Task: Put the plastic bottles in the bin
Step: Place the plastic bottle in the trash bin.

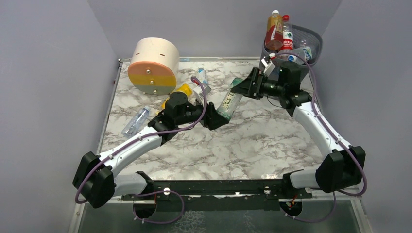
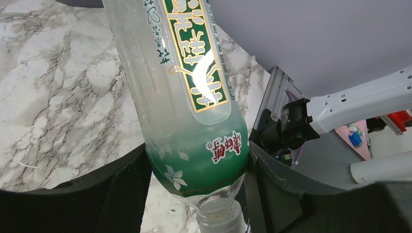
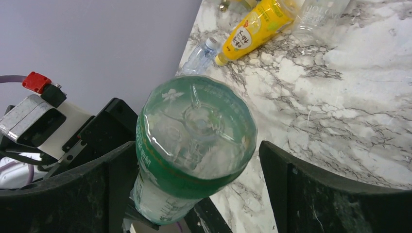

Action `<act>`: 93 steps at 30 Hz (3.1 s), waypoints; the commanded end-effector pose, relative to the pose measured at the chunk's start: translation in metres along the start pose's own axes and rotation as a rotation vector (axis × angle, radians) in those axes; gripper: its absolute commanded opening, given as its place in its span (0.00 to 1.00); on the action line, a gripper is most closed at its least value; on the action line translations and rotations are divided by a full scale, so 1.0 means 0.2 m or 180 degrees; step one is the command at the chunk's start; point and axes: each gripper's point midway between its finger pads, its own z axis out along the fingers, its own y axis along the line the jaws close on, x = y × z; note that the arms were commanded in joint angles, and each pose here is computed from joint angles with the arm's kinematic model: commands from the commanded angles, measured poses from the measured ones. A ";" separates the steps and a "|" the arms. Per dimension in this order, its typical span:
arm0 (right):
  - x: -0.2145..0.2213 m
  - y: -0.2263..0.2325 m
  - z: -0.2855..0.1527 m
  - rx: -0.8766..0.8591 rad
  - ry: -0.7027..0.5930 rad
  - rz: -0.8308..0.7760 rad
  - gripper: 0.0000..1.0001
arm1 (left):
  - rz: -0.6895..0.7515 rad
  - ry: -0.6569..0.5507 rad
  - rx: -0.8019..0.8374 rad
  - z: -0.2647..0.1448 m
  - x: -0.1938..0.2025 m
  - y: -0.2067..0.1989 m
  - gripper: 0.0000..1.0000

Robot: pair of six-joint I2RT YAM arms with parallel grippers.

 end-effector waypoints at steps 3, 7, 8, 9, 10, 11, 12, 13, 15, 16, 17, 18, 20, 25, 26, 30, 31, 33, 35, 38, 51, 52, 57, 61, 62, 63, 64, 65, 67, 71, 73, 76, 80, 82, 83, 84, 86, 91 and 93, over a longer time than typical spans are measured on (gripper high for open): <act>-0.10 0.08 0.03 -0.0097 -0.0150 -0.0107 0.83 | 0.0130 -0.0095 0.0280 0.02 -0.09 -0.09 0.56; -0.13 0.09 0.04 -0.0093 -0.0166 -0.0148 0.50 | 0.0121 -0.0018 0.0221 0.05 -0.05 -0.05 0.63; -0.13 0.09 0.04 -0.0048 -0.0178 -0.0171 0.46 | 0.0112 0.0001 0.0185 0.06 -0.05 -0.04 0.68; -0.15 0.09 0.04 -0.0003 -0.0205 -0.0210 0.44 | 0.0108 0.0017 0.0158 0.06 -0.04 -0.03 0.72; -0.17 0.10 0.03 0.0049 -0.0256 -0.0269 0.44 | 0.0107 0.0016 0.0137 0.06 -0.05 -0.02 0.76; -0.19 0.10 0.02 0.0108 -0.0295 -0.0308 0.43 | 0.0112 0.0013 0.0109 0.06 -0.06 -0.02 0.79; -0.21 0.10 0.01 0.0163 -0.0340 -0.0354 0.43 | 0.0134 0.0002 0.0091 0.05 -0.07 -0.02 0.81; -0.24 0.10 0.00 0.0225 -0.0385 -0.0404 0.43 | 0.0159 -0.0015 0.0051 0.05 -0.09 -0.02 0.84; -0.29 0.11 -0.01 0.0345 -0.0464 -0.0493 0.42 | 0.0229 -0.0057 -0.0050 0.02 -0.14 -0.03 0.94; -0.32 0.11 -0.02 0.0405 -0.0512 -0.0538 0.42 | 0.0265 -0.0072 -0.0112 0.00 -0.16 -0.03 0.99; -0.36 0.12 -0.04 0.0466 -0.0566 -0.0588 0.42 | 0.0298 -0.0090 -0.0172 -0.03 -0.19 -0.03 0.99; -0.39 0.12 -0.05 0.0533 -0.0610 -0.0635 0.42 | 0.0326 -0.0105 -0.0224 -0.06 -0.21 -0.02 0.99; -0.47 0.14 -0.08 0.0692 -0.0746 -0.0741 0.42 | 0.0347 -0.0138 -0.0326 -0.12 -0.26 -0.01 0.99; -0.77 0.25 -0.23 0.1142 -0.1289 -0.1072 0.42 | 0.0325 -0.0199 -0.0569 -0.29 -0.32 0.01 0.99; -0.84 0.28 -0.28 0.1240 -0.1442 -0.1142 0.42 | 0.0314 -0.0198 -0.0604 -0.32 -0.31 0.01 0.99; -1.14 0.32 -0.49 0.1847 -0.2235 -0.1308 0.43 | 0.0266 -0.0149 -0.0766 -0.42 -0.23 0.05 0.99; -1.20 0.33 -0.56 0.2001 -0.2468 -0.1319 0.43 | 0.0244 -0.0120 -0.0792 -0.43 -0.20 0.06 0.99; -1.30 0.36 -0.70 0.2224 -0.2959 -0.1298 0.43 | 0.0178 -0.0071 -0.0820 -0.44 -0.15 0.08 0.99; -1.37 0.39 -0.82 0.2339 -0.3452 -0.1275 0.43 | 0.0139 -0.0087 -0.0807 -0.45 -0.11 0.08 0.99; -1.48 0.43 -0.98 0.2551 -0.4049 -0.1289 0.43 | 0.0135 -0.0099 -0.0806 -0.47 -0.10 0.07 0.99; -1.83 0.13 -1.16 0.4055 -0.4311 -0.1800 0.46 | 0.0212 0.0044 -0.0720 -0.45 -0.05 0.08 0.99; -1.86 0.10 -1.17 0.4151 -0.4268 -0.1828 0.46 | 0.0226 0.0030 -0.0711 -0.45 -0.05 0.08 0.99; -1.92 -0.07 -1.18 0.4446 -0.3968 -0.1941 0.49 | 0.0238 0.0055 -0.0632 -0.43 -0.05 0.09 0.99; -1.90 -0.19 -1.16 0.4646 -0.3683 -0.2042 0.51 | 0.0243 0.0057 -0.0612 -0.42 -0.06 0.10 0.99; -1.89 -0.21 -1.15 0.4693 -0.3613 -0.2056 0.52 | 0.0241 0.0057 -0.0599 -0.42 -0.07 0.10 0.99; -1.89 -0.24 -1.14 0.4751 -0.3551 -0.2071 0.53 | 0.0240 0.0062 -0.0592 -0.42 -0.07 0.10 0.99; -1.88 -0.27 -1.13 0.4792 -0.3473 -0.2080 0.53 | 0.0245 0.0057 -0.0578 -0.41 -0.07 0.10 0.99; -1.87 -0.30 -1.12 0.4824 -0.3398 -0.2080 0.53 | 0.0234 0.0068 -0.0572 -0.41 -0.07 0.10 0.99; -1.86 -0.35 -1.08 0.4829 -0.3265 -0.2070 0.53 | 0.0228 0.0075 -0.0562 -0.40 -0.07 0.11 0.99; -1.81 -0.49 -0.99 0.4830 -0.2967 -0.1975 0.53 | 0.0217 0.0076 -0.0554 -0.40 -0.07 0.11 0.99; -1.78 -0.55 -0.94 0.4794 -0.2820 -0.1914 0.53 | 0.0201 0.0071 -0.0552 -0.40 -0.07 0.11 0.99; -1.73 -0.64 -0.87 0.4730 -0.2626 -0.1822 0.52 | 0.0181 0.0073 -0.0548 -0.40 -0.06 0.11 0.99; -1.67 -0.71 -0.79 0.4578 -0.2419 -0.1696 0.52 | 0.0166 0.0082 -0.0539 -0.40 -0.05 0.11 0.99; -1.64 -0.75 -0.75 0.4518 -0.2327 -0.1636 0.52 | 0.0166 0.0080 -0.0540 -0.40 -0.06 0.11 0.99; -1.63 -0.76 -0.73 0.4488 -0.2278 -0.1624 0.53 | 0.0160 0.0082 -0.0539 -0.40 -0.05 0.11 0.99; -1.61 -0.77 -0.72 0.4488 -0.2243 -0.1611 0.53 | 0.0158 0.0081 -0.0538 -0.40 -0.05 0.11 0.99; -1.58 -0.80 -0.69 0.4496 -0.2162 -0.1615 0.53 | 0.0147 0.0081 -0.0539 -0.40 -0.05 0.11 0.99; -1.52 -0.82 -0.67 0.4476 -0.2078 -0.1582 0.54 | 0.0116 0.0076 -0.0529 -0.40 -0.04 0.11 0.99; -1.51 -0.81 -0.68 0.4448 -0.2096 -0.1560 0.55 | 0.0115 0.0072 -0.0528 -0.40 -0.05 0.11 0.99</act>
